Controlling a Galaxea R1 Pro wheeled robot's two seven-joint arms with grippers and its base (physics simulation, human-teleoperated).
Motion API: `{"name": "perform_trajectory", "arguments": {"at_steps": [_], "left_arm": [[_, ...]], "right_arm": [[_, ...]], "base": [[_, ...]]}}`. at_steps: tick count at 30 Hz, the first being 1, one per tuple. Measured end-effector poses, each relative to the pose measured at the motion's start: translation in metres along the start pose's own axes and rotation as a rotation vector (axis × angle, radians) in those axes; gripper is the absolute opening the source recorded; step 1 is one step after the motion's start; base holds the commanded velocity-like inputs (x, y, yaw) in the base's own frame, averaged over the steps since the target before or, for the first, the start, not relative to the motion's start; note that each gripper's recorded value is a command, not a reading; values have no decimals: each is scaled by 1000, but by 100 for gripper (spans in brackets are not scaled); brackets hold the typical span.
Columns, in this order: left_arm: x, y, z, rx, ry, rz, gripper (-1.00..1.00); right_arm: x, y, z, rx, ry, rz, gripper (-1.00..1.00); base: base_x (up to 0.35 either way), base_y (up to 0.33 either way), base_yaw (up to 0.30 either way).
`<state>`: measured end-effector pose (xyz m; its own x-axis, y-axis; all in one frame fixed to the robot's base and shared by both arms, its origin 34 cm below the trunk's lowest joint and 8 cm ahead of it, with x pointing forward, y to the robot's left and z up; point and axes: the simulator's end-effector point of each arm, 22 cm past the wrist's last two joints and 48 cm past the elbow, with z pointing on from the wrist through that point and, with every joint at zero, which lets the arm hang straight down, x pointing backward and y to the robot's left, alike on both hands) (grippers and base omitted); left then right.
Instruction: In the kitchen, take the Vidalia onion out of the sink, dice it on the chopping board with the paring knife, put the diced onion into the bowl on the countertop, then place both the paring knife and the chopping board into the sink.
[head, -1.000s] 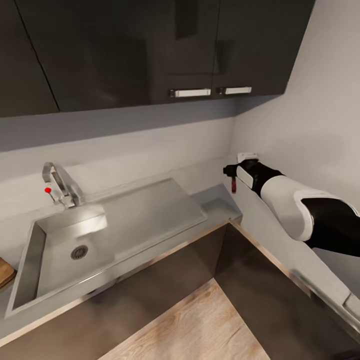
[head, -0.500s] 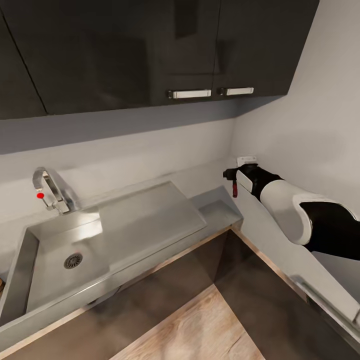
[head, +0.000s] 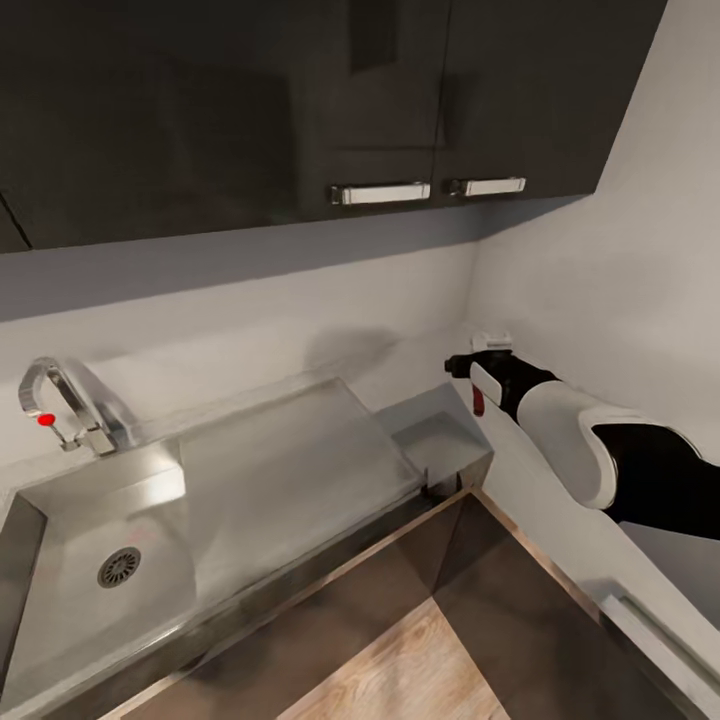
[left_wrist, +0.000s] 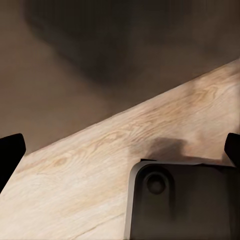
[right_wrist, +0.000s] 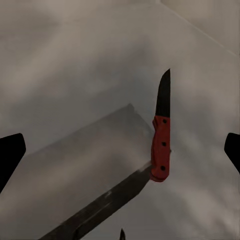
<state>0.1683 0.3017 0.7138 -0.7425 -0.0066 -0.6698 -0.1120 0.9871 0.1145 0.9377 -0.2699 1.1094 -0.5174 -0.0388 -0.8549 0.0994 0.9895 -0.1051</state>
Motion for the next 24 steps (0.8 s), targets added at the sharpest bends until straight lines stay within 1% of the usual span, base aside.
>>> {"name": "perform_trajectory", "arguments": {"at_steps": [7, 14, 24], "left_arm": [[2, 0, -1, 1, 6, 1, 100], [3, 0, -1, 0, 7, 1, 100], [3, 0, -1, 0, 7, 1, 100]], "right_arm": [[12, 0, 2, 0, 13, 0, 100], [25, 3, 4, -12, 36, 42, 100], [28, 1, 5, -10, 39, 50, 100]], "base": [[22, -84, 0], [2, -47, 0], [0, -2, 0]]}}
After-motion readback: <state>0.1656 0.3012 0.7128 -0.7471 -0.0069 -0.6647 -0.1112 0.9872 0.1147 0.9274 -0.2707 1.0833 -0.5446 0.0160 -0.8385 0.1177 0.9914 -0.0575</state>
